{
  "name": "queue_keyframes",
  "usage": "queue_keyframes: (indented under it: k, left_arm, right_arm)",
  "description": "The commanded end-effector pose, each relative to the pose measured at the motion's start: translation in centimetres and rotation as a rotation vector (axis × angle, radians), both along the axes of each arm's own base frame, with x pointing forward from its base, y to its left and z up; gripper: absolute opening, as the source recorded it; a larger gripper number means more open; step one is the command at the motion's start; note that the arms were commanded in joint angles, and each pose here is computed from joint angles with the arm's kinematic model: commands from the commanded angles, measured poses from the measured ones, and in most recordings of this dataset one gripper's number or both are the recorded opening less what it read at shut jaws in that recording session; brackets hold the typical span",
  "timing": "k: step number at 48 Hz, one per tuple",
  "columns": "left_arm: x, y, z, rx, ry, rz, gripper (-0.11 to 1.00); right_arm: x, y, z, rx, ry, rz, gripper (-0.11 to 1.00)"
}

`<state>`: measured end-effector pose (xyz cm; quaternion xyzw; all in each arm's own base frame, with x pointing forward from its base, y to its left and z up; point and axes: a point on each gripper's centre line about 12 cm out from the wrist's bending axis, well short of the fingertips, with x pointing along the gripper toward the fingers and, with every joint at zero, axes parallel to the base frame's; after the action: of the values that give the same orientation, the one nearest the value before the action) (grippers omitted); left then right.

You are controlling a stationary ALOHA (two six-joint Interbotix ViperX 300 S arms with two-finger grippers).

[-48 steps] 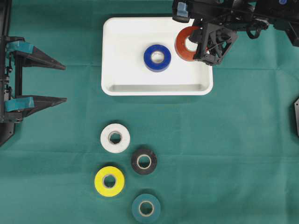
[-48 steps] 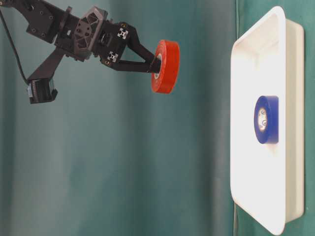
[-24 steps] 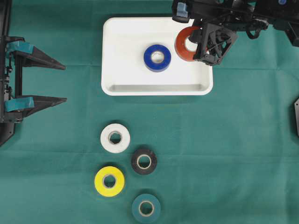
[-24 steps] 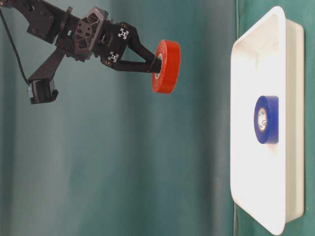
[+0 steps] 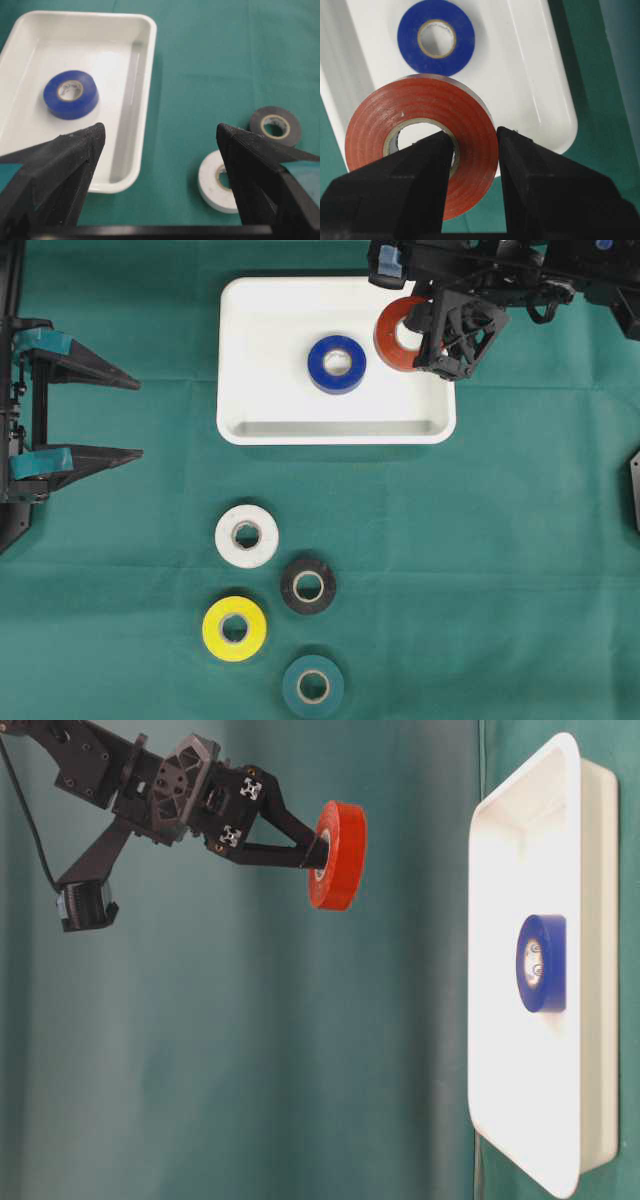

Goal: Pick up the tape from a random location and place it into the white case.
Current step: 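Carry the red roll over the tray right of the blue roll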

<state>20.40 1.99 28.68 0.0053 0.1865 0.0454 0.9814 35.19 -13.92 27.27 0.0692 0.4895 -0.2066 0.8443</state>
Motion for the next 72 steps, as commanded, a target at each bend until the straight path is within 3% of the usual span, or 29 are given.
queue_keyframes:
  k: [1, 13, 30, 45, 72]
  left_arm:
    - [0.2, 0.0, 0.4, -0.004, -0.01, 0.002, 0.94]
    - [0.2, 0.0, 0.3, -0.004, -0.005, 0.002, 0.94]
    - [0.1, 0.0, 0.3, -0.004, -0.002, 0.002, 0.94]
    - [0.1, 0.0, 0.3, -0.004, 0.0, 0.002, 0.94]
    - [0.1, 0.0, 0.3, -0.004, 0.0, 0.002, 0.94]
  right_arm:
    - [0.2, 0.0, 0.6, -0.008, -0.024, 0.001, 0.29]
    - [0.7, -0.4, -1.0, -0.003, -0.015, 0.001, 0.29]
    - [1.0, -1.1, -6.0, 0.017, 0.003, -0.005, 0.29]
    - [0.9, -2.6, -10.5, 0.05, 0.021, -0.061, 0.29]
    - [0.5, -3.8, -12.4, 0.055, 0.021, -0.085, 0.29]
